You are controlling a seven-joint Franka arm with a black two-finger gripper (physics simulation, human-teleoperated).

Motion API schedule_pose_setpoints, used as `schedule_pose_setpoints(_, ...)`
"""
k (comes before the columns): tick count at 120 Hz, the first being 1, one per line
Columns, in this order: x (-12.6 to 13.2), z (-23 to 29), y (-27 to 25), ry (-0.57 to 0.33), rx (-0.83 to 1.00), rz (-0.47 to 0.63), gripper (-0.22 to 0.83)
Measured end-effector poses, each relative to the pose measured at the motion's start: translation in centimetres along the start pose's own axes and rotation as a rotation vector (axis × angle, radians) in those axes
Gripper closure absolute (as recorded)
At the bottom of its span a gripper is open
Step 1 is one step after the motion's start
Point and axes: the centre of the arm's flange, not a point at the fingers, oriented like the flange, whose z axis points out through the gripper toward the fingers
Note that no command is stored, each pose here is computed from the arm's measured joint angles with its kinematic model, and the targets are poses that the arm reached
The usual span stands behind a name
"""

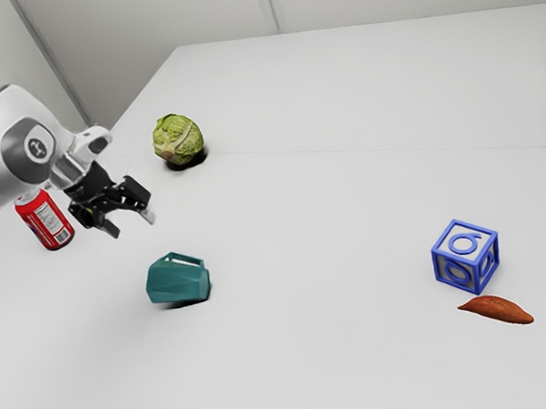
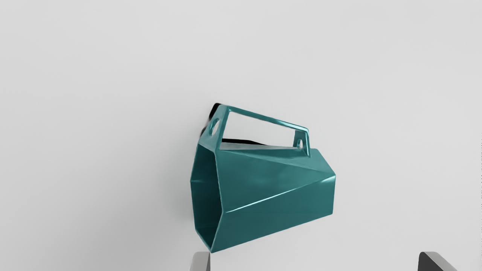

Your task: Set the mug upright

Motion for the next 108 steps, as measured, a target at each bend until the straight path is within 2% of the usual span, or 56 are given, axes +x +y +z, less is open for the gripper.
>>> schedule_pose_setpoints(26, -1.5, 2.9, -3.6, 0.038, -0.098, -0.072, 0.00)
schedule_pose_setpoints(57, -1.2, 6.0, -6.2, 0.069, -0.182, -0.108, 0.00)
schedule_pose_setpoints(93, -1.6, 9.5, -9.0, 0.074, -0.233, -0.103, 0.00)
schedule_pose_setpoints(108, -1.4, 11.2, -8.6, 0.069, -0.255, -0.078, 0.00)
